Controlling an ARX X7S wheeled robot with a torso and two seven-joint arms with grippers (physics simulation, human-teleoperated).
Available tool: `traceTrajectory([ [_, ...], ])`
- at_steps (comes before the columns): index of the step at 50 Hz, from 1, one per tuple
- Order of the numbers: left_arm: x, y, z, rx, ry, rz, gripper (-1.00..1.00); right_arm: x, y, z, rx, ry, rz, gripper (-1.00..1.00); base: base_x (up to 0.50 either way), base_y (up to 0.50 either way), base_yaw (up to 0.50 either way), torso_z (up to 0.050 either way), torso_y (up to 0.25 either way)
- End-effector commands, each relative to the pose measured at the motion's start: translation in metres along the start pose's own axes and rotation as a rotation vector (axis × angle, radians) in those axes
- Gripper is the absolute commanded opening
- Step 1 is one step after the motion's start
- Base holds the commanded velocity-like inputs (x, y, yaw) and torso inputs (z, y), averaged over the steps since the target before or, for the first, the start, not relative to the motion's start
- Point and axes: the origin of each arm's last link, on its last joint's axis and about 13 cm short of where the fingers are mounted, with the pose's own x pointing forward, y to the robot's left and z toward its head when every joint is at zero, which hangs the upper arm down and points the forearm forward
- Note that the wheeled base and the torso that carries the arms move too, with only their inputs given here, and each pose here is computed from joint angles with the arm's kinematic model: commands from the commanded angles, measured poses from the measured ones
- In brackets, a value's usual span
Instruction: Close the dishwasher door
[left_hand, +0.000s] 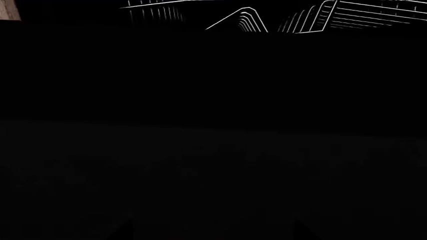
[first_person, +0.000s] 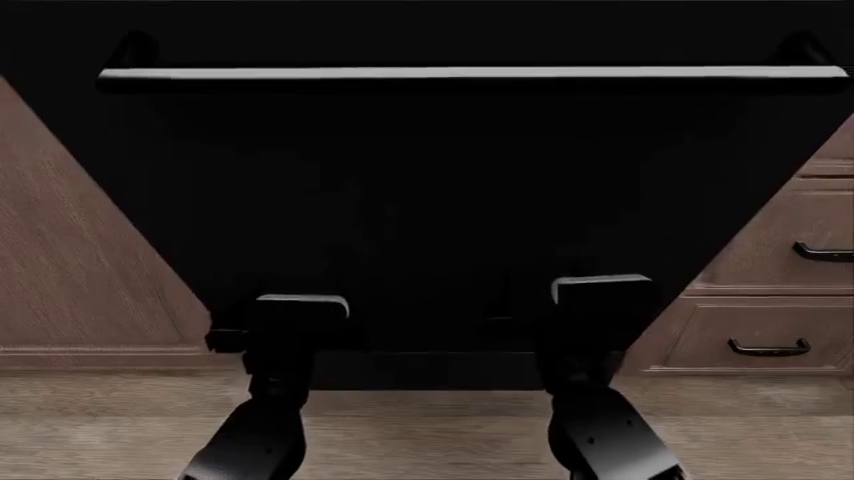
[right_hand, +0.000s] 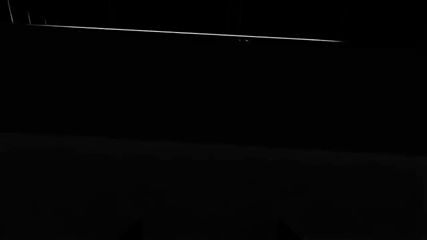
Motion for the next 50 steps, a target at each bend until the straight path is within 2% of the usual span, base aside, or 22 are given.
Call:
traceTrajectory([
  [1,0.005,-0.002,-0.002,0.009,0.002,0.002,1.0,0.006,-0.008,-0.005,-0.002,0.033,-0.042,1.0,0.0,0.0,0.0,0.0,0.0],
  [18,0.01,-0.002,0.0,0.018,-0.006,0.005,1.0,0.012,-0.008,0.0,-0.007,0.024,-0.046,1.0,0.0,0.0,0.0,0.0,-0.001],
  [50,0.025,-0.004,-0.008,0.051,0.025,0.023,1.0,0.028,-0.009,-0.009,-0.035,0.06,-0.061,1.0,0.0,0.0,0.0,0.0,-0.002],
])
